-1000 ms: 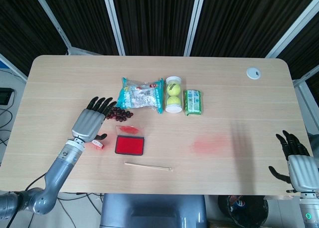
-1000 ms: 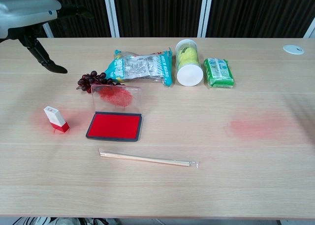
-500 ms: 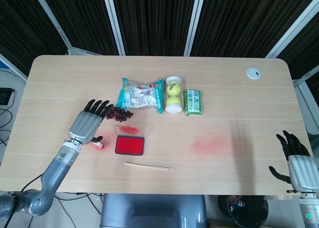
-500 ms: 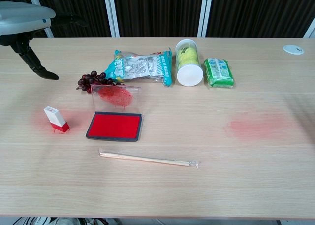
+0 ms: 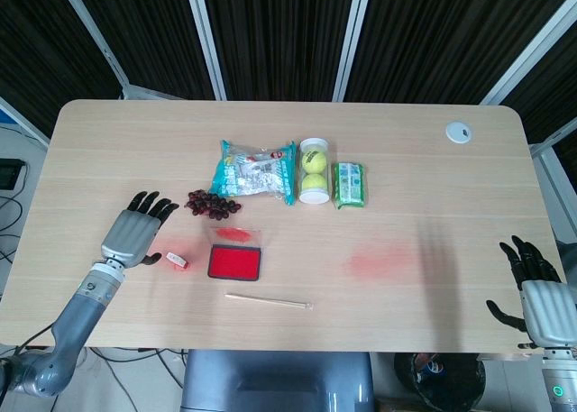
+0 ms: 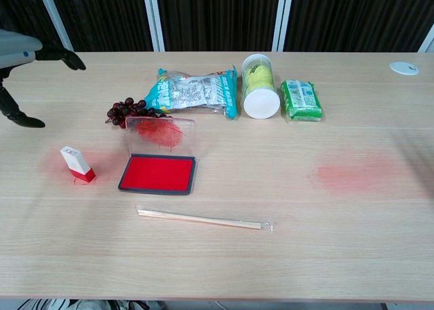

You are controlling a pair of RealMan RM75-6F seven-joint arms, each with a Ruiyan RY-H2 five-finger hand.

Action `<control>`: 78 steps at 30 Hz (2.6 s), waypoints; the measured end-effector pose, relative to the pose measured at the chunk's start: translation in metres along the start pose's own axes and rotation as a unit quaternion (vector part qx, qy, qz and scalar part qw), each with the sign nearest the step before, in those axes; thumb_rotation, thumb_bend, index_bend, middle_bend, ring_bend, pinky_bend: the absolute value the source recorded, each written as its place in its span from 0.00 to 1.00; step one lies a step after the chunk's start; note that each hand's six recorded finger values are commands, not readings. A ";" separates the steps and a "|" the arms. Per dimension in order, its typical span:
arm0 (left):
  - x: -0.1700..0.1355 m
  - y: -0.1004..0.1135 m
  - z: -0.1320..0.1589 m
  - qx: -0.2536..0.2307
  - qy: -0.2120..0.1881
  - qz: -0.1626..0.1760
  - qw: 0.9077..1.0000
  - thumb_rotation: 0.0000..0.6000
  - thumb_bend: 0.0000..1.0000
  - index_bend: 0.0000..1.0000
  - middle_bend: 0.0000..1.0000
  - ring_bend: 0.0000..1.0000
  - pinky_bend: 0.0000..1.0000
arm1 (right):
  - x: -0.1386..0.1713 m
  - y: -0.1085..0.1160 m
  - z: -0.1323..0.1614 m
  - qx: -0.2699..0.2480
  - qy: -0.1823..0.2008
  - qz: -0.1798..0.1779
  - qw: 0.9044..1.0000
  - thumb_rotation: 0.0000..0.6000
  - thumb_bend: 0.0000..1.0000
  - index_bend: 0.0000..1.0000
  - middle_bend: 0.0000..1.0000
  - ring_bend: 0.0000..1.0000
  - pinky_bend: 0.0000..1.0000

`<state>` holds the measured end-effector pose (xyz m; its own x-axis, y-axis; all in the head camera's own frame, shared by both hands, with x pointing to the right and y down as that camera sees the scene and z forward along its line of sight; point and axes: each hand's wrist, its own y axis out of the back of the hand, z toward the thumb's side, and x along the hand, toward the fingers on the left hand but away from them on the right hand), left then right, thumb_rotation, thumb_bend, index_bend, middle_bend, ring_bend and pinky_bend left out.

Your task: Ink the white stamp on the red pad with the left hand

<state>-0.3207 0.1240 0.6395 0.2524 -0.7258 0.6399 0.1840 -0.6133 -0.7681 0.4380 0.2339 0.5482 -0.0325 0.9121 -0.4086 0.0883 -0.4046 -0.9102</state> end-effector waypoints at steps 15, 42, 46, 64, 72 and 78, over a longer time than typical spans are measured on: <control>-0.005 -0.035 -0.010 0.000 -0.005 -0.029 1.000 1.00 0.19 0.29 0.27 0.12 0.17 | 0.000 0.000 0.000 0.000 -0.001 0.000 1.000 1.00 0.28 0.12 0.00 0.00 0.19; 0.015 -0.066 0.026 0.020 -0.035 -0.057 0.998 1.00 0.24 0.41 0.36 0.14 0.17 | 0.000 0.000 -0.001 -0.002 -0.003 0.001 1.000 1.00 0.28 0.12 0.00 0.00 0.19; 0.017 -0.070 0.028 0.022 -0.035 -0.059 0.997 1.00 0.24 0.42 0.36 0.14 0.18 | 0.000 0.000 -0.001 -0.003 -0.003 0.001 1.000 1.00 0.28 0.12 0.00 0.00 0.19; 0.023 -0.075 0.028 0.024 -0.030 -0.059 0.998 1.00 0.28 0.47 0.42 0.16 0.20 | 0.000 0.000 -0.002 -0.003 -0.004 0.000 1.000 1.00 0.28 0.12 0.00 0.00 0.19; 0.024 -0.077 0.027 0.028 -0.028 -0.061 0.997 1.00 0.28 0.49 0.44 0.18 0.21 | 0.000 0.000 -0.002 -0.004 -0.004 0.000 1.000 1.00 0.28 0.12 0.00 0.00 0.19; 0.025 -0.078 0.028 0.027 -0.029 -0.061 0.997 1.00 0.31 0.51 0.46 0.19 0.22 | 0.000 0.000 -0.002 -0.004 -0.004 0.000 1.000 1.00 0.28 0.12 0.00 0.00 0.19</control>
<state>-0.3025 0.1627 0.7148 0.2797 -0.6260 0.7279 0.2670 -0.6776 -0.6853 0.4398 0.2339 0.5482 -0.0409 0.9119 -0.4084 0.0965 -0.4032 -0.9100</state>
